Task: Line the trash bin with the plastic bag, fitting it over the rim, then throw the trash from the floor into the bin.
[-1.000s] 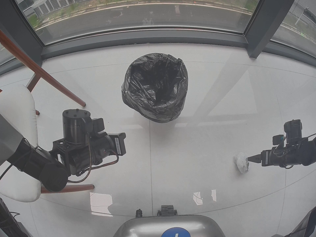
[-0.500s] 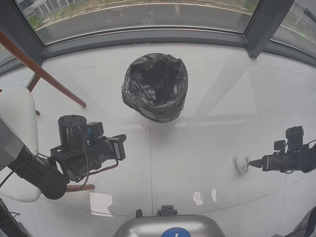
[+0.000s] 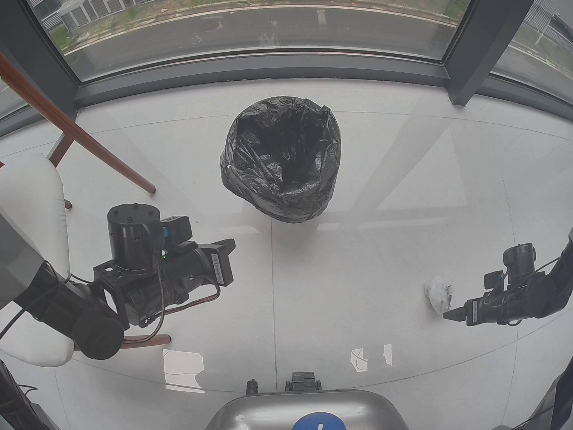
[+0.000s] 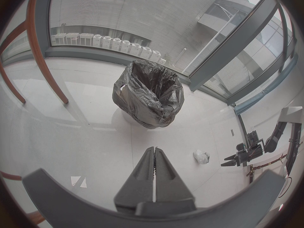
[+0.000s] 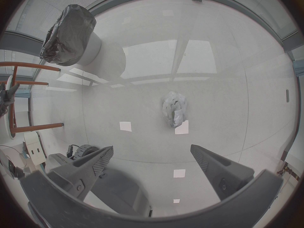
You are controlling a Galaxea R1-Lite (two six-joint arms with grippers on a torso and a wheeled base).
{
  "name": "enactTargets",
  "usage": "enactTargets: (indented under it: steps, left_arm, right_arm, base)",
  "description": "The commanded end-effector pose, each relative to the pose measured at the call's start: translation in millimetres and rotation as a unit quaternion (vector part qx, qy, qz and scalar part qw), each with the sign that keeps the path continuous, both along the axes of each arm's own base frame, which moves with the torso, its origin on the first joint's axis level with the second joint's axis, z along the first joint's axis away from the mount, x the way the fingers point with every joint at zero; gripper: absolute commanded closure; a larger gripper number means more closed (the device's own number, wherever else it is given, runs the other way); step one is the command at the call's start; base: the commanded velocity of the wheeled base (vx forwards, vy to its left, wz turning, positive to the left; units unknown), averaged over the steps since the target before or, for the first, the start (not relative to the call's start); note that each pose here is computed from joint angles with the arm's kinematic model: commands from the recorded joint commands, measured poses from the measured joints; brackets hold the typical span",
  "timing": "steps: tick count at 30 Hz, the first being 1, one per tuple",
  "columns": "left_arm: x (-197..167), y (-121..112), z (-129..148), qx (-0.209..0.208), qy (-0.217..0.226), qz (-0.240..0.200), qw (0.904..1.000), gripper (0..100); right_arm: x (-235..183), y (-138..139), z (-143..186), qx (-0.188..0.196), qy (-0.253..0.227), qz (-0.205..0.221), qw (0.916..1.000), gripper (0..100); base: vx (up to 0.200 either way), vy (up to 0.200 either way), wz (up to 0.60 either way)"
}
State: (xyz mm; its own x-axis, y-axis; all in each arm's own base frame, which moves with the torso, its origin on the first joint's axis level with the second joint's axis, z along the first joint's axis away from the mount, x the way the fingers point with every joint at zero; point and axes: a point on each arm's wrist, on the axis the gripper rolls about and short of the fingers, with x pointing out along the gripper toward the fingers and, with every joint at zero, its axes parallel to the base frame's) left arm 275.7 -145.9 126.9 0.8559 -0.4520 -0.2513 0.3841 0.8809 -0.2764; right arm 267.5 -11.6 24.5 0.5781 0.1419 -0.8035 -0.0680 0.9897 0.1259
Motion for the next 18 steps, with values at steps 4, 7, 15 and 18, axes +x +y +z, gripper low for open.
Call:
enactTargets:
  steps: [4,7,15,18]
  left_arm:
    - [7,-5,4,-0.006,-0.009,-0.003,0.9999,100]
    - [6,-9,5,-0.008,-0.009,-0.013,0.9998,100]
    - [6,-10,7,-0.005,-0.003,-0.015,0.9999,100]
    - [6,-10,7,-0.006,-0.004,-0.015,0.9999,100]
  right_arm:
    - [20,-4,-53,-0.004,0.012,-0.001,0.9999,0]
    - [24,-4,-70,-0.005,0.001,-0.001,1.0000,0]
    - [32,-11,-89,-0.007,-0.005,-0.009,0.9999,0]
    - [38,-12,-87,-0.008,-0.013,-0.011,0.9998,0]
  base:
    - [0.000,0.000,0.00]
    - [0.000,0.000,0.00]
    - [0.000,0.000,0.00]
    - [0.000,0.000,0.00]
